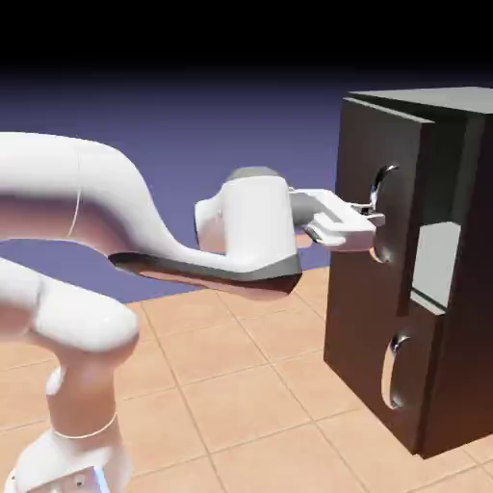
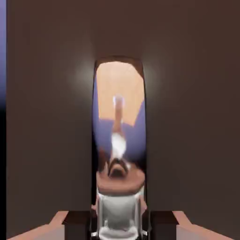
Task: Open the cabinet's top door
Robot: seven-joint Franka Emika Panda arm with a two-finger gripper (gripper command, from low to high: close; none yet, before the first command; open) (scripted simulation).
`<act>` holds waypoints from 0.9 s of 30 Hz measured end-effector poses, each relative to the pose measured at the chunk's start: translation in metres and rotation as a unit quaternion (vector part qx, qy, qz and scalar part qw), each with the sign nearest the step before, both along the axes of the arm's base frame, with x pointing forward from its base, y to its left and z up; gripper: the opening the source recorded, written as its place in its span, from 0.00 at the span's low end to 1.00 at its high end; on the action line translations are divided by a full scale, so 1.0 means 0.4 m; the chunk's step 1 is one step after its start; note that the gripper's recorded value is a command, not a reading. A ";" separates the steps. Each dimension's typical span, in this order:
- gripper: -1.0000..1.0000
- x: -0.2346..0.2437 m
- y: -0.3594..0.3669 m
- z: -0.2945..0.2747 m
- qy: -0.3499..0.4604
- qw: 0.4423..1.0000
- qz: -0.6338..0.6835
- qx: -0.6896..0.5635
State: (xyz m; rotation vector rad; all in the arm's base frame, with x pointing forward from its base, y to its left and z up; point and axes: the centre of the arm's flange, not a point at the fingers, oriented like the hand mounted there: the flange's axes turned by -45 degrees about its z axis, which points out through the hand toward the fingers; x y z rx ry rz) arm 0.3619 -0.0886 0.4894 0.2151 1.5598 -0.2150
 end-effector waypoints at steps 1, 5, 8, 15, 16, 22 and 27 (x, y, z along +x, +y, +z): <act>0.00 -0.014 0.014 0.000 0.000 1.000 -0.013 0.000; 0.00 -0.066 0.072 0.000 0.000 0.998 -0.063 0.000; 0.00 -0.100 0.116 0.000 0.000 0.995 -0.099 0.000; 0.00 -0.160 0.218 0.000 0.000 0.985 -0.175 0.000; 0.00 -0.167 0.233 0.000 0.000 0.983 -0.185 0.000; 0.00 -0.204 0.326 0.000 0.000 0.969 -0.249 0.000; 0.00 -0.226 0.417 0.000 0.000 0.952 -0.307 0.000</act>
